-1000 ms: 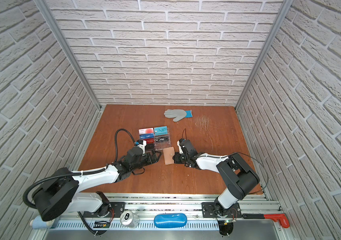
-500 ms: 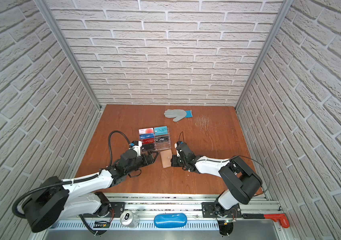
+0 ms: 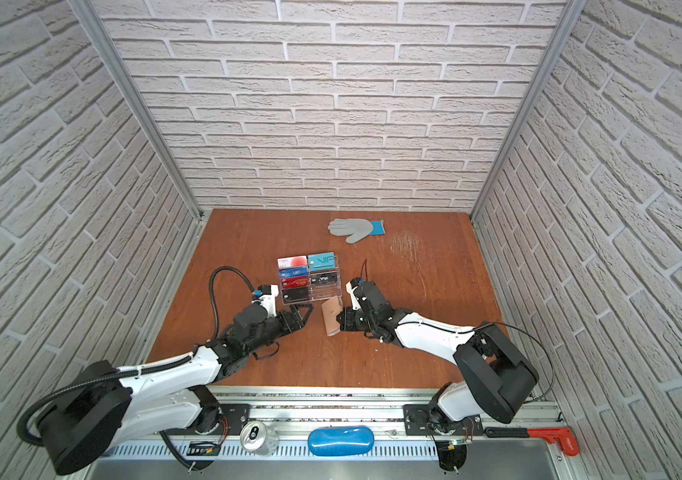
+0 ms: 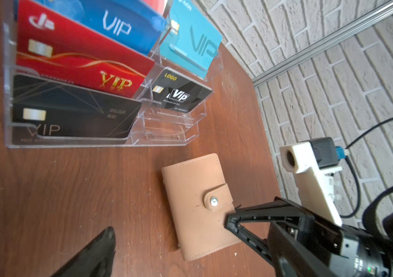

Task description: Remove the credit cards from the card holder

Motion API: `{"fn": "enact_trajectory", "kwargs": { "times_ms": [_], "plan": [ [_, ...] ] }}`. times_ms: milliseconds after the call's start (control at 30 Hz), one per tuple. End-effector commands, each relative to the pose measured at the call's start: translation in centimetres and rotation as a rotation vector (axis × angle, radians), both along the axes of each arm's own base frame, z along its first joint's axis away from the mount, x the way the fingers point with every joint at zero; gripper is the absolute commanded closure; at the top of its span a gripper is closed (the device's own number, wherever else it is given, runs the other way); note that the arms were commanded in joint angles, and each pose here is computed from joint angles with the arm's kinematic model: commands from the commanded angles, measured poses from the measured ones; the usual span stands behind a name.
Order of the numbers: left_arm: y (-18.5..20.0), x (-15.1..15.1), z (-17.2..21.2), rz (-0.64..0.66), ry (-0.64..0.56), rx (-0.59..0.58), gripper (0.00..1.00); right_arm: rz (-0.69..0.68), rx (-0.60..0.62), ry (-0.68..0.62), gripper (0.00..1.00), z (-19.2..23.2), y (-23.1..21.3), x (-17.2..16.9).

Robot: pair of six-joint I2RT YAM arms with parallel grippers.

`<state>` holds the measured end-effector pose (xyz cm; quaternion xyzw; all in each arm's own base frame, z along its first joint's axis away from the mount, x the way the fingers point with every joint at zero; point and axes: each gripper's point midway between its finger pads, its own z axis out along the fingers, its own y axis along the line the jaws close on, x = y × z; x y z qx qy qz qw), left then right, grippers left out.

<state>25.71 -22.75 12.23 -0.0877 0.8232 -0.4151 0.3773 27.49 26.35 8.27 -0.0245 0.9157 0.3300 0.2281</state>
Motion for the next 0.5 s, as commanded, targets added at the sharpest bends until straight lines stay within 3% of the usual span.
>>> {"fn": "enact_trajectory", "kwargs": {
  "times_ms": [0,467],
  "plan": [
    [0.7,0.9,2.9,0.038,-0.104,-0.075,0.02,0.040,0.119,-0.116,0.94,5.5,2.6,1.4],
    [1.2,4.4,7.7,0.053,-0.191,-0.302,0.02,0.068,0.247,-0.249,0.94,14.1,5.2,3.5]
  ]
}}
